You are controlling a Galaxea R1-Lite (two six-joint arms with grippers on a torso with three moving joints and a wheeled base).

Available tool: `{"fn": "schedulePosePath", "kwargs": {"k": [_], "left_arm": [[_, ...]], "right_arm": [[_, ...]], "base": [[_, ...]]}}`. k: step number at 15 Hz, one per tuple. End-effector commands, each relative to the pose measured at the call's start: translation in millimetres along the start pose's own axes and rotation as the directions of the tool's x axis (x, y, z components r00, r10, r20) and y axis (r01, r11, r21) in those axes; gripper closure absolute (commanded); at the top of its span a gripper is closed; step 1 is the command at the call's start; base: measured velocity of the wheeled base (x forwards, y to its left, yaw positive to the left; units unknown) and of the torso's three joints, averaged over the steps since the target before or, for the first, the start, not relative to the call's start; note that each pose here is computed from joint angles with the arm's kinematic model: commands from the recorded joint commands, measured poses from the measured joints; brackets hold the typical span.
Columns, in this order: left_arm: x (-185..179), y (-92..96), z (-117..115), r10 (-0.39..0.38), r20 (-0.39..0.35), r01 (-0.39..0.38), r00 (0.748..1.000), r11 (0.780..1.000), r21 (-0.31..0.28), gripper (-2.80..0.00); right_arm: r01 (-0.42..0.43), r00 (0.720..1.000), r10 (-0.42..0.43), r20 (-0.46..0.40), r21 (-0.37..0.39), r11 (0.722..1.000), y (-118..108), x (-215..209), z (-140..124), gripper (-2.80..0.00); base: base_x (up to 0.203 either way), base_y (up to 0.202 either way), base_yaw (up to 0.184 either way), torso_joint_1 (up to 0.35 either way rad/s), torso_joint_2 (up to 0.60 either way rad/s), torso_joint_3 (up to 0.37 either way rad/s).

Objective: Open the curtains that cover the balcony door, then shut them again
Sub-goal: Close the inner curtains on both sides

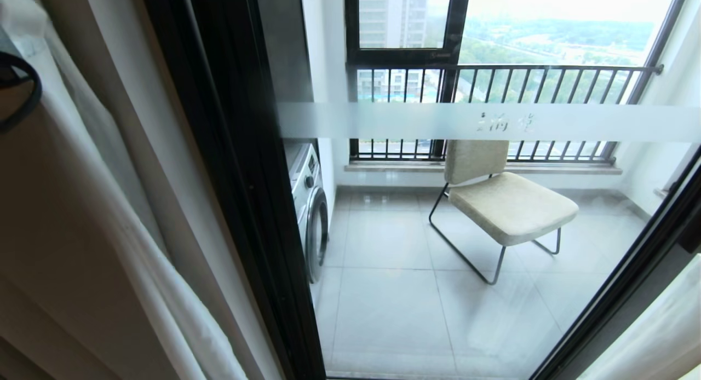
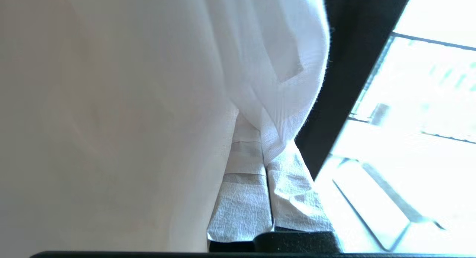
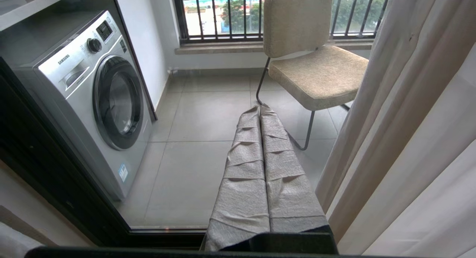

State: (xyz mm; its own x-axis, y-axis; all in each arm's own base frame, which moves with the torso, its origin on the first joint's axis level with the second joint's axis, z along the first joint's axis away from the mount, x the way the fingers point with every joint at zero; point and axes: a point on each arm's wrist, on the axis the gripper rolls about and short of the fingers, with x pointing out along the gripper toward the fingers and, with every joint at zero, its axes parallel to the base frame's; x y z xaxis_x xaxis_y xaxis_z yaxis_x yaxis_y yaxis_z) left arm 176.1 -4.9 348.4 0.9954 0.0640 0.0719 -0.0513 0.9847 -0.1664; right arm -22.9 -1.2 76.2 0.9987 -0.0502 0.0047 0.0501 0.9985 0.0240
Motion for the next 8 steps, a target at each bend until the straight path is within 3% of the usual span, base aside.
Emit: {"fn": "schedulePosePath", "kwargs": {"k": [1, 3, 8], "left_arm": [[-15.0, -15.8, -5.1, -0.105, -0.012, 0.105, 0.994, 0.994, -0.009, 0.0], [-28.4, -22.0, -14.2, -0.162, -0.034, 0.161, 0.986, 0.987, -0.011, 0.0], [-30.3, -21.7, -19.1, -0.17, -0.049, 0.17, 0.984, 0.985, -0.007, 0.0]], "right_arm": [[0.0, 1.0, 0.0, 0.001, 0.001, 1.0, 0.0, 0.0, 0.0, 0.0], [0.0, 1.0, 0.0, 0.001, -0.001, 1.0, 0.0, -0.1, 0.2, 0.0], [0.0, 1.0, 0.0, 0.001, 0.001, 1.0, 0.0, -0.1, 0.2, 0.0]], "base": [[0.0, 0.0, 0.0, 0.0, 0.0, 0.0], [0.0, 0.0, 0.0, 0.0, 0.0, 0.0], [0.0, 0.0, 0.0, 0.0, 0.0, 0.0]]}}
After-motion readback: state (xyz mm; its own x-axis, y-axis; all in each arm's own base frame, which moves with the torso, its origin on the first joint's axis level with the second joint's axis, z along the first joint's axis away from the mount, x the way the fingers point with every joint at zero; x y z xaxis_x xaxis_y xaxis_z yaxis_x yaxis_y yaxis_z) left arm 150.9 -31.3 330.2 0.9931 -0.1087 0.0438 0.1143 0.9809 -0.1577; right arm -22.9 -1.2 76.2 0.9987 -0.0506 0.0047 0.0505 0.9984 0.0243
